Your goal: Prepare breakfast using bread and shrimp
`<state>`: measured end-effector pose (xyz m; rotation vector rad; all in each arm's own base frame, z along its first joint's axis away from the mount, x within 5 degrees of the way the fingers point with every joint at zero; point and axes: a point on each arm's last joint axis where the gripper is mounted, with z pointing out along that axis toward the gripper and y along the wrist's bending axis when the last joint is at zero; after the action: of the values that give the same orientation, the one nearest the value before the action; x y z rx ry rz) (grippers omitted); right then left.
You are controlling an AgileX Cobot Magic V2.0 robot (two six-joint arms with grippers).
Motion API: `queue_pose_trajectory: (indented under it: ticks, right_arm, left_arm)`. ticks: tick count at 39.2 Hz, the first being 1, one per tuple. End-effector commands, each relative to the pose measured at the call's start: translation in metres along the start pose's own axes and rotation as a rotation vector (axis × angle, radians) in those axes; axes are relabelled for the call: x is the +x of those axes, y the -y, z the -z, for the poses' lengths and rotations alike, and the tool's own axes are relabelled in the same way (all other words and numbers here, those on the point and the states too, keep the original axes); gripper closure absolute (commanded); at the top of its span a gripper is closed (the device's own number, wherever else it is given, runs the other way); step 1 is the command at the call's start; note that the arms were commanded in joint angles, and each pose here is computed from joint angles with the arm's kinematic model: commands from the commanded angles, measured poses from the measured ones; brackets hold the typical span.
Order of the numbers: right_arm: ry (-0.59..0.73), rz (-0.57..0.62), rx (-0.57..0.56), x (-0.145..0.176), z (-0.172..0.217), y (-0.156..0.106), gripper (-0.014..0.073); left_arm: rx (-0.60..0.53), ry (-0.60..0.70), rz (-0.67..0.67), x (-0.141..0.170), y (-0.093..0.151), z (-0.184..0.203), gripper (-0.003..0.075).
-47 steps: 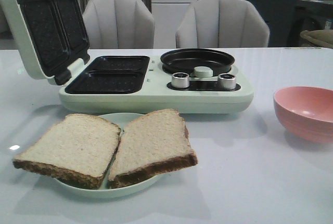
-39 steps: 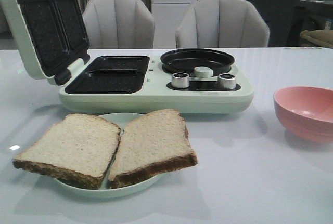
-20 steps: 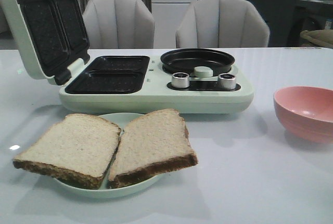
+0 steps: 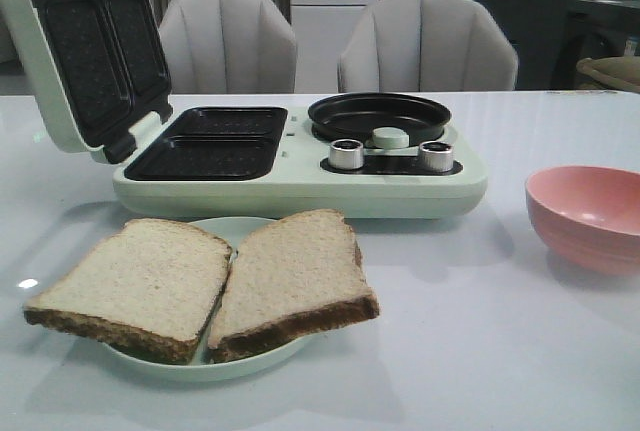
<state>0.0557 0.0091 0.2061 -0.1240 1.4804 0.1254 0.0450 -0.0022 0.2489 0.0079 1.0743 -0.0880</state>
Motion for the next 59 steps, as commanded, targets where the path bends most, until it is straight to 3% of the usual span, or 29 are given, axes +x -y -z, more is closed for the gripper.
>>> queue_pose_trajectory:
  ticks: [1,9,15,26,38,43,52,59]
  right_arm:
    - [0.111,0.014,0.006,-0.014,0.003,0.000,0.0477]
    - [0.111,0.014,0.006,-0.014,0.003,0.000,0.0477]
    - [0.111,0.014,0.006,-0.014,0.003,0.000,0.0477]
    - [0.111,0.014,0.006,-0.014,0.003,0.000,0.0477]
    - [0.111,0.014,0.006,-0.014,0.003,0.000,0.0477]
    - [0.111,0.014,0.006,-0.014,0.003,0.000,0.0477]
    - [0.111,0.014,0.006,-0.014,0.003,0.000,0.0477]
    - [0.111,0.014,0.006,-0.014,0.003,0.000,0.0477]
  left_arm:
    - [0.007,0.075,0.019,-0.024,0.001,-0.004,0.0606]
    - [0.008,-0.137,0.008,-0.057,0.003,-0.030,0.0606]
    - [-0.001,-0.332,0.058,-0.056,0.004,-0.051,0.0606]
    - [-0.013,-0.449,0.081,-0.037,0.004,-0.068,0.0606]
    - [-0.013,-0.469,0.076,-0.034,0.004,-0.070,0.0593]
    - [-0.011,-0.469,0.059,-0.034,0.004,-0.070,0.0510]
    - [-0.010,-0.467,0.053,-0.034,0.004,-0.070,0.0203]
    - [-0.005,-0.459,0.029,-0.035,0.004,-0.071,0.0177]
